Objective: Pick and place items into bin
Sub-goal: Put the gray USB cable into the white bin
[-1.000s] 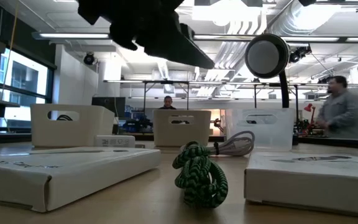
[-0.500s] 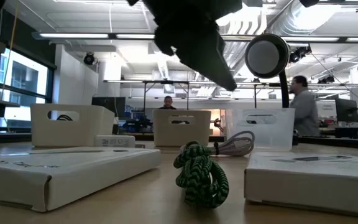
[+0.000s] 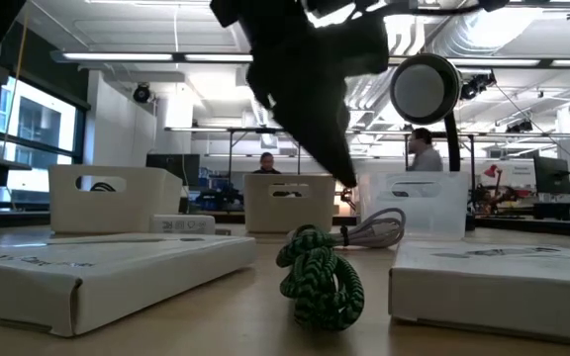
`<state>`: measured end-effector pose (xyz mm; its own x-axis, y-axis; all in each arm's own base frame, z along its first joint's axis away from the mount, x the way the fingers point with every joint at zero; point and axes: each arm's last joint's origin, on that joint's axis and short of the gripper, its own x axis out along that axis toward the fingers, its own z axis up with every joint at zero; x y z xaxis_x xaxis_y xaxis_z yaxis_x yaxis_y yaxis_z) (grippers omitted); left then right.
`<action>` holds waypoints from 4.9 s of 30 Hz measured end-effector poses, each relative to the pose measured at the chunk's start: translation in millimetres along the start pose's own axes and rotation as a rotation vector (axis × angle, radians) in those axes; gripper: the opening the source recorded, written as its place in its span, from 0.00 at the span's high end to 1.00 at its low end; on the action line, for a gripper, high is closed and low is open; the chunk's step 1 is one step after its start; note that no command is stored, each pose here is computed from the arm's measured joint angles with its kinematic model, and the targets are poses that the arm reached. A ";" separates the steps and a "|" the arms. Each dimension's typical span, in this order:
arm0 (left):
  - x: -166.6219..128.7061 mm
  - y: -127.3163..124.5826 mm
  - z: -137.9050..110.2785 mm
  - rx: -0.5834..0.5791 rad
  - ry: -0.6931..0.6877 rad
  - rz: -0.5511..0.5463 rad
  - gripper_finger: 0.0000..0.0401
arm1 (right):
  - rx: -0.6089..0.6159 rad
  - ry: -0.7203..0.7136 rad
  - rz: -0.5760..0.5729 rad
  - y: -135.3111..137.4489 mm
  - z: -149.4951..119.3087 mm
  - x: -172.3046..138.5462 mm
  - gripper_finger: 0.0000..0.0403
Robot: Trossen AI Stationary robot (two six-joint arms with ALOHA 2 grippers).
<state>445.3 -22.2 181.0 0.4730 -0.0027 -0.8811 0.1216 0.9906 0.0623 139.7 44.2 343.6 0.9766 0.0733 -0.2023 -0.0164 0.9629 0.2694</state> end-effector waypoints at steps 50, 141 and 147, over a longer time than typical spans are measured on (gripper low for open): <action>34.5 20.5 -15.4 -0.108 0.085 -0.005 0.53 | -0.006 0.013 -0.043 -2.8 -2.2 -2.9 0.70; -214.6 83.0 -53.2 -0.140 0.425 0.485 1.00 | -0.001 0.050 -0.064 -4.4 -6.1 -3.0 0.70; -222.2 86.6 -100.5 -0.346 0.317 0.507 1.00 | -0.012 0.045 -0.077 -4.8 -6.0 -3.0 0.70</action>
<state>263.0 77.9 335.1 0.1136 0.4605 -0.8804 -0.3578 0.8456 0.3962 135.6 40.9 337.3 0.9644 0.0106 -0.2641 0.0551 0.9693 0.2398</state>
